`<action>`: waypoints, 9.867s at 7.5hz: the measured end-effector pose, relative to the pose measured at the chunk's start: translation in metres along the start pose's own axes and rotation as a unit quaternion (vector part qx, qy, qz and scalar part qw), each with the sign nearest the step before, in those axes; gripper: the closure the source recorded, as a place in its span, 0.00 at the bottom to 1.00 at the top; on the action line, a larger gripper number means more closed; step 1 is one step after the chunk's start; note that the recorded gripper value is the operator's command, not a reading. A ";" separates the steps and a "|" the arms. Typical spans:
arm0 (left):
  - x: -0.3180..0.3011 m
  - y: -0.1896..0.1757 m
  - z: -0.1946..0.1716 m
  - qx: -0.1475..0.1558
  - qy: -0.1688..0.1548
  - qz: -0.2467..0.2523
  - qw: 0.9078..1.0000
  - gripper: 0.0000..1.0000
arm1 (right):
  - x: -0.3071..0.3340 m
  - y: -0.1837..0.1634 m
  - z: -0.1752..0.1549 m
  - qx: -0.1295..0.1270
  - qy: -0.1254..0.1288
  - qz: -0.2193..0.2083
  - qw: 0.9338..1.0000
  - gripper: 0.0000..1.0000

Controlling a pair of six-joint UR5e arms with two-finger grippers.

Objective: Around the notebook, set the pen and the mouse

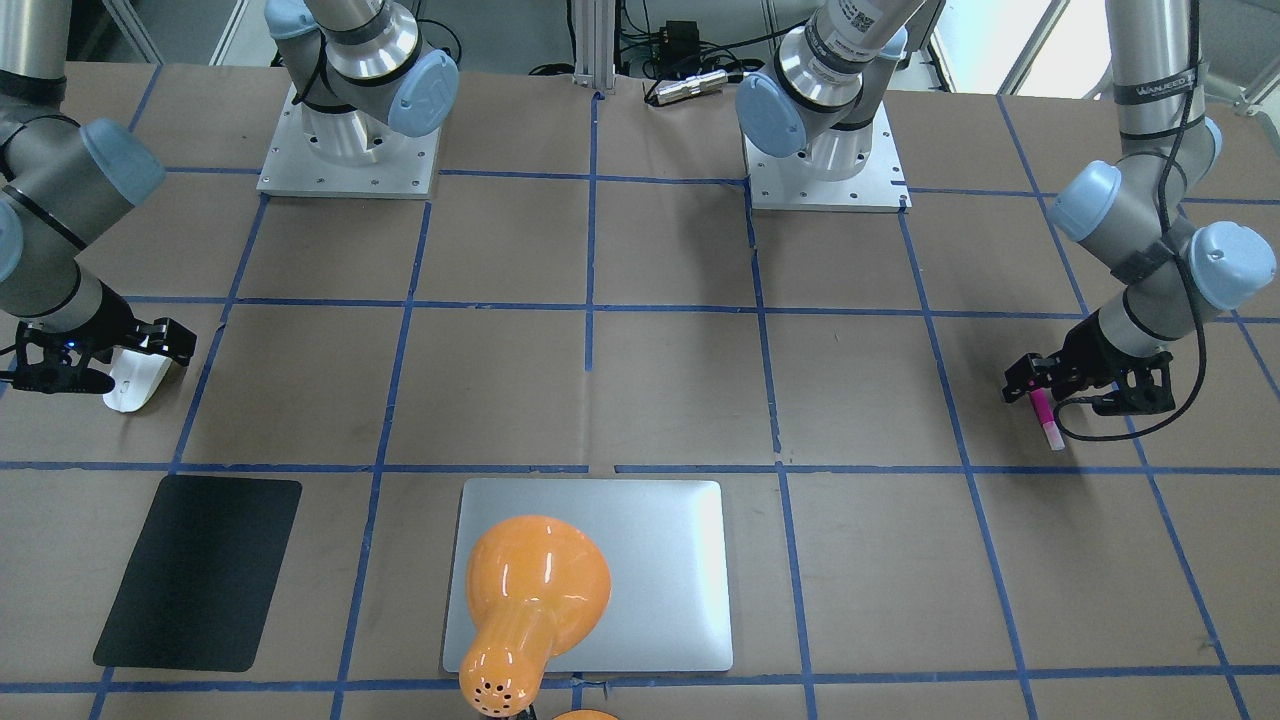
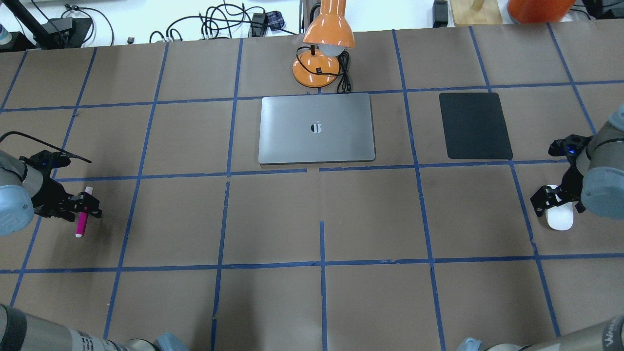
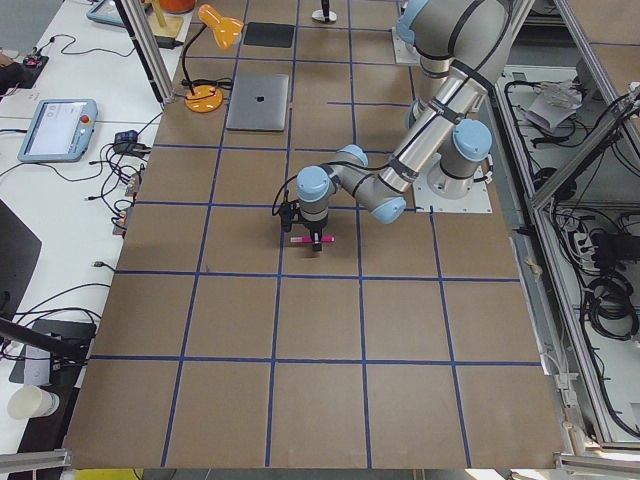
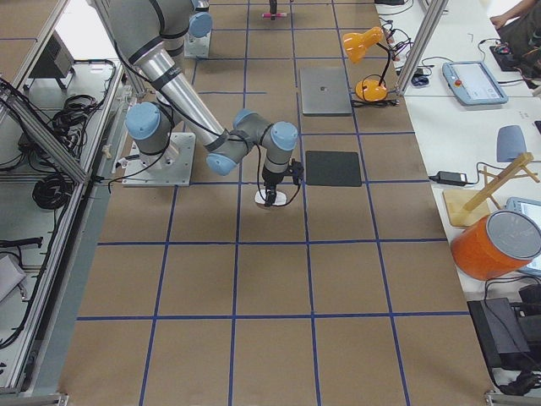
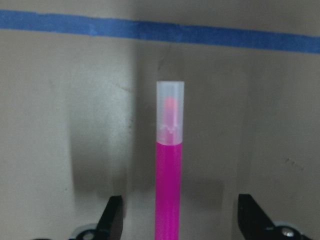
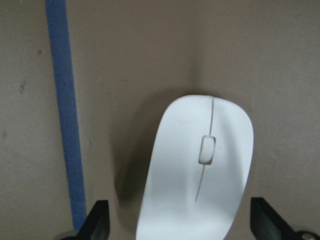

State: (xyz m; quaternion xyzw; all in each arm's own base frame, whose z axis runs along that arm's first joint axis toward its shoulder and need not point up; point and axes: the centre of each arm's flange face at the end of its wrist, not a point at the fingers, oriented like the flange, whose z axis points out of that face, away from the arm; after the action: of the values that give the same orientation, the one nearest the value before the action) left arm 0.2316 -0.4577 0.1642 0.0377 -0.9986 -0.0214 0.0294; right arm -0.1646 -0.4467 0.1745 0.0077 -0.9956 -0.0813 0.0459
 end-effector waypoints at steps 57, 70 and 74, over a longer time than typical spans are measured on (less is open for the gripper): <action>0.368 0.016 -0.301 0.072 -0.020 0.004 0.997 0.00 | -0.272 -0.046 -0.356 0.086 -0.033 -0.008 0.996 0.00; 0.362 0.016 -0.305 0.074 -0.019 -0.003 0.997 0.00 | -0.269 -0.049 -0.350 0.077 -0.036 -0.003 0.996 0.00; 0.362 0.016 -0.305 0.075 -0.019 -0.003 0.997 0.00 | -0.268 -0.049 -0.350 0.076 -0.035 -0.002 0.996 0.00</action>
State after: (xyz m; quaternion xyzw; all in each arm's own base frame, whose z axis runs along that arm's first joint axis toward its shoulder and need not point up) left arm -0.1113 -0.4819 0.4901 0.0423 -0.9977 0.0528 0.0078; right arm 0.1350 -0.5450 0.4860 0.0108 -0.9999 -0.0058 0.0101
